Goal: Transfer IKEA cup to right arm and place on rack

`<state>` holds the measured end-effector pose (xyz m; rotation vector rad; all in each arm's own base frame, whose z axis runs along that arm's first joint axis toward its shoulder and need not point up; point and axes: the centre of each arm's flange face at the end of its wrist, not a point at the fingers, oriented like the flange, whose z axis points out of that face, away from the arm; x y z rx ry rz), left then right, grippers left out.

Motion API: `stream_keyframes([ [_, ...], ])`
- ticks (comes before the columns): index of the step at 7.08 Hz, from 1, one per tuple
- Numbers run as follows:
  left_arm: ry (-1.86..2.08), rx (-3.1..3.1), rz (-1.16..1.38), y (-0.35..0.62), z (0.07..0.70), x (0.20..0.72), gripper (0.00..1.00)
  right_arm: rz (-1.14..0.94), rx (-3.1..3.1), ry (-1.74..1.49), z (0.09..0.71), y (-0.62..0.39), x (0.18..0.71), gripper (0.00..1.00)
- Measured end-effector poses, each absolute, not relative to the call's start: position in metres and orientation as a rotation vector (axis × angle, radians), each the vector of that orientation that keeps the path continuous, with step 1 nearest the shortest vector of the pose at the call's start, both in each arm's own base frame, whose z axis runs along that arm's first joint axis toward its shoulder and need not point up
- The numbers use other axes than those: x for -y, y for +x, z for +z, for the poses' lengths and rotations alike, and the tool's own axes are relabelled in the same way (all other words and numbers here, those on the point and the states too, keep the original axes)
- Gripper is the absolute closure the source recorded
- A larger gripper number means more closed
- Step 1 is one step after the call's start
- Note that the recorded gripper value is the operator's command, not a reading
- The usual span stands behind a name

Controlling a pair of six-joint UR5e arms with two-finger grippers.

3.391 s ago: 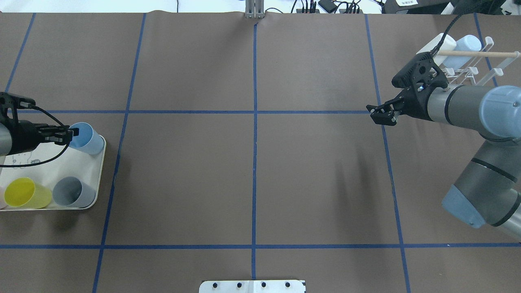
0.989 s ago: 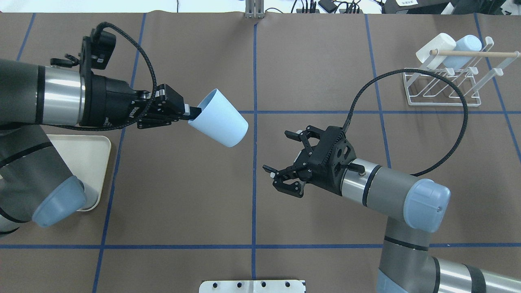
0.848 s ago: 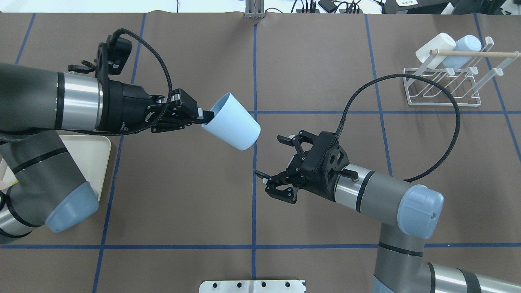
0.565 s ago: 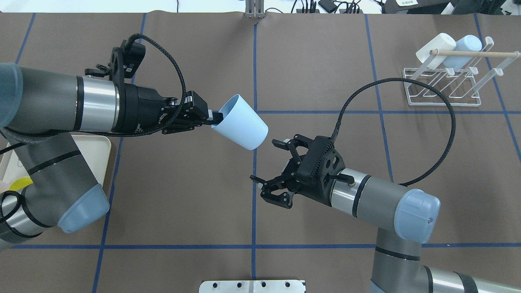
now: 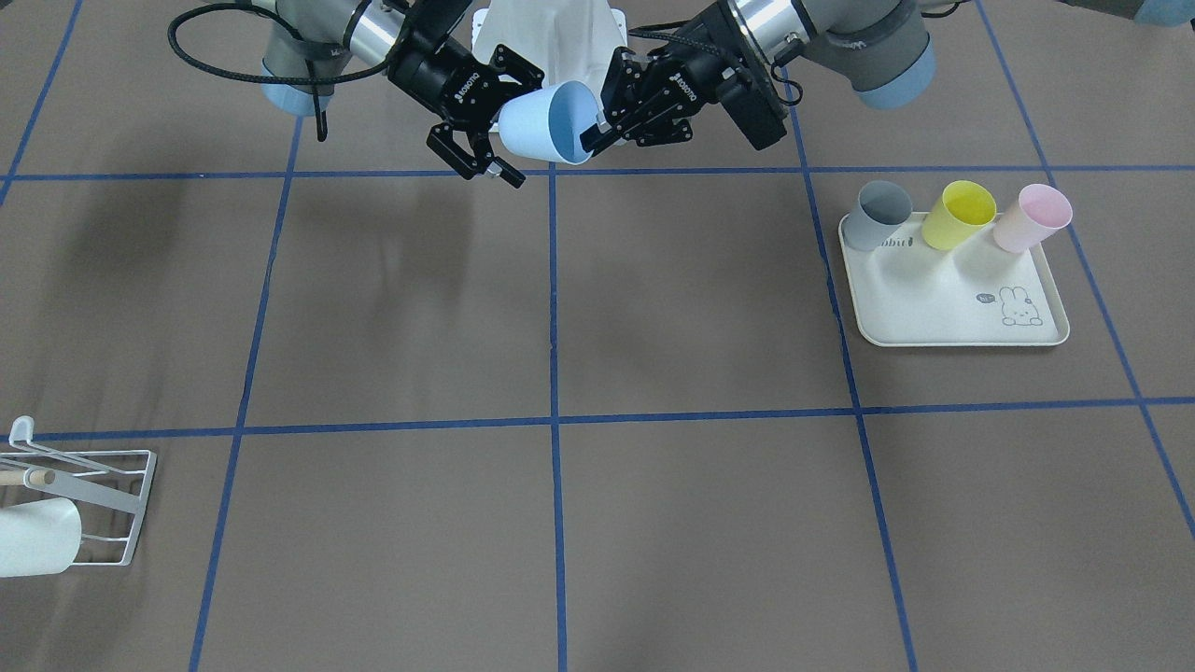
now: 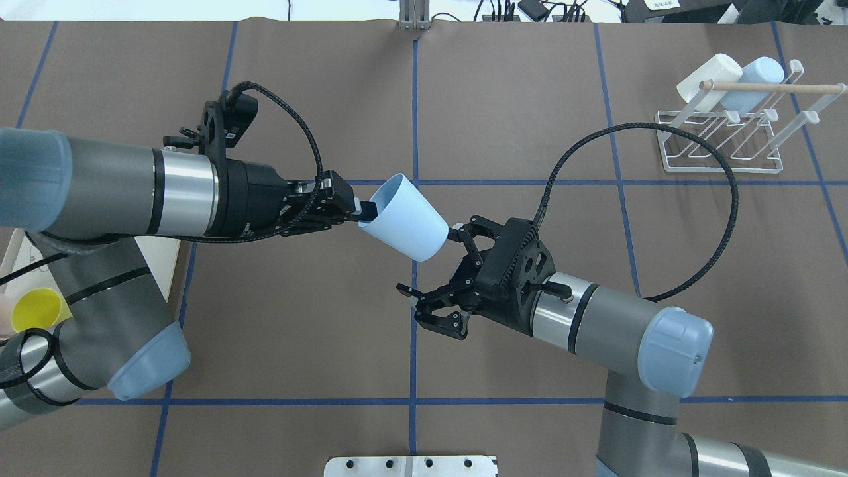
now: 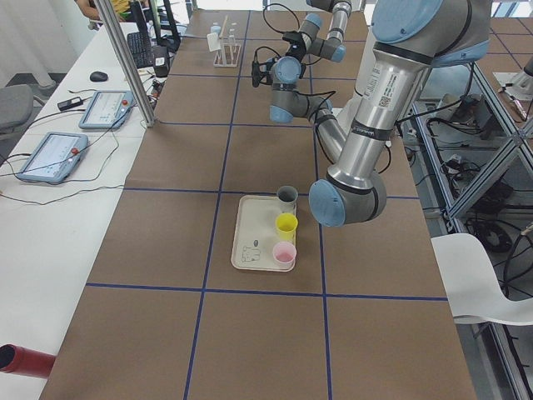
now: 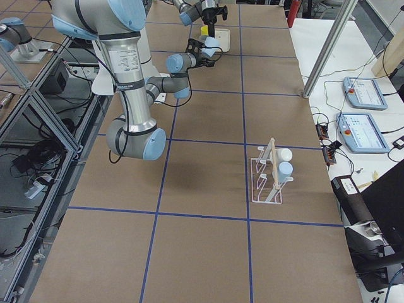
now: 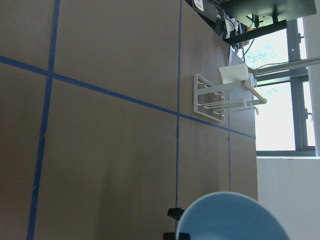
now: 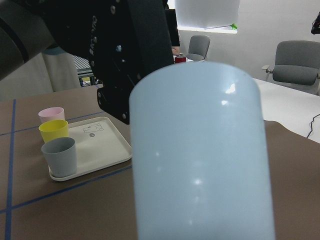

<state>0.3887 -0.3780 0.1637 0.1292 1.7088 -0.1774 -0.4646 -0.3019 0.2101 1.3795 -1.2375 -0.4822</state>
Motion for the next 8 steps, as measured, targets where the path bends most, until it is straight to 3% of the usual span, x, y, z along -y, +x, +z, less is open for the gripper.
stream_keyframes([
  [5,0.123,-1.682,-0.188,0.397,0.176,0.381,1.00,-0.478,1.242,1.387,0.207,-0.461,0.302,0.01],
  [6,0.123,-1.679,-0.189,0.398,0.178,0.381,1.00,-0.477,1.241,1.388,0.207,-0.461,0.302,0.07],
  [8,0.124,-1.678,-0.190,0.397,0.178,0.382,1.00,-0.475,1.240,1.392,0.206,-0.459,0.303,0.43],
])
